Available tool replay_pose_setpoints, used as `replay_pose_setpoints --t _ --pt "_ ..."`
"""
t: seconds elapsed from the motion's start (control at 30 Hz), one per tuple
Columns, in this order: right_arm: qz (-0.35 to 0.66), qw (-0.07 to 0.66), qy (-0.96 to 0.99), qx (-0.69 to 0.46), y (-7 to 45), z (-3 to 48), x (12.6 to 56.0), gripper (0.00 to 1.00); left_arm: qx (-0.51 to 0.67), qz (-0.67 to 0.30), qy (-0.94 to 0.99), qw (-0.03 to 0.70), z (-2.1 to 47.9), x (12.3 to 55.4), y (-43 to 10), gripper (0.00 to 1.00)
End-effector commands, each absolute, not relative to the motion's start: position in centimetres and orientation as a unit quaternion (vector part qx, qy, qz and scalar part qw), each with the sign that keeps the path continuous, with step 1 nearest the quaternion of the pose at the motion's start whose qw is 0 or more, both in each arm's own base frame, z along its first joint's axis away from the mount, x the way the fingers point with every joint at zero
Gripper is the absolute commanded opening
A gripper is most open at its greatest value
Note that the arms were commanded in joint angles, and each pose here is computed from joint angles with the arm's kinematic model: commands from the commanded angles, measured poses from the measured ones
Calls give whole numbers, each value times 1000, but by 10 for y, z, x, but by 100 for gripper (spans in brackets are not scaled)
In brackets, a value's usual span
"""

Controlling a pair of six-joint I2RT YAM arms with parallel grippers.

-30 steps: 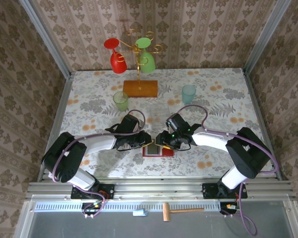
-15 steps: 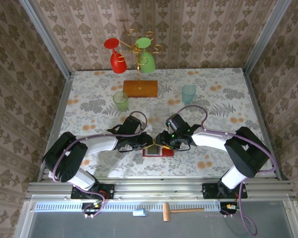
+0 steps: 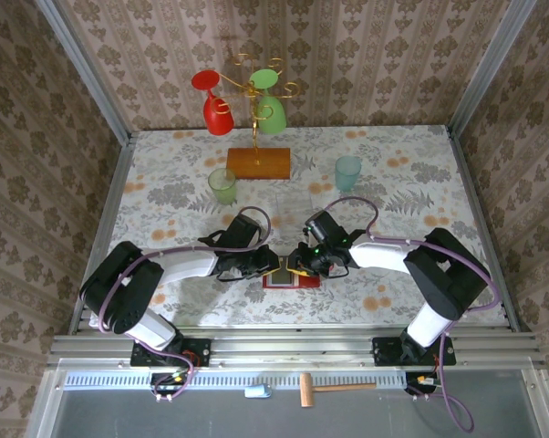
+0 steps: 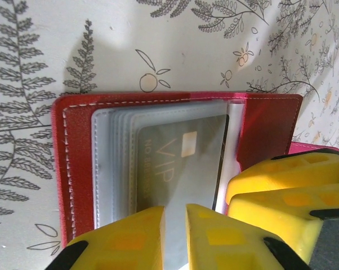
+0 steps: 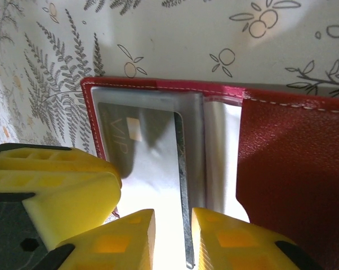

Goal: Take the credit cards out of the card holder

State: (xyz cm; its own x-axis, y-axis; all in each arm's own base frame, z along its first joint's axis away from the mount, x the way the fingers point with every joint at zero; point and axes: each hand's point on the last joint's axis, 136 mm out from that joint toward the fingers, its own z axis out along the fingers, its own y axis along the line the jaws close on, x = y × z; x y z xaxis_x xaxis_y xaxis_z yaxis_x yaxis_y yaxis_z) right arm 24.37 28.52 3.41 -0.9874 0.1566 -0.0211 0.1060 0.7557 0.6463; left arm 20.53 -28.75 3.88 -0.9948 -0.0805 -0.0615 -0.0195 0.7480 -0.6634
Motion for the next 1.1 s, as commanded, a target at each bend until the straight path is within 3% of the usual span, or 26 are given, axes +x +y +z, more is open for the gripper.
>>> replay_pose_setpoints --t 0.0,0.77,1.07 --pt "361 34 930 66 293 40 247 23 -18 -346 937 47 39 208 -289 18" --pt "351 26 933 69 291 28 246 21 -18 -342 939 43 37 207 -288 17" --pt "322 29 944 70 280 27 244 27 -20 -341 939 42 36 206 -287 17"
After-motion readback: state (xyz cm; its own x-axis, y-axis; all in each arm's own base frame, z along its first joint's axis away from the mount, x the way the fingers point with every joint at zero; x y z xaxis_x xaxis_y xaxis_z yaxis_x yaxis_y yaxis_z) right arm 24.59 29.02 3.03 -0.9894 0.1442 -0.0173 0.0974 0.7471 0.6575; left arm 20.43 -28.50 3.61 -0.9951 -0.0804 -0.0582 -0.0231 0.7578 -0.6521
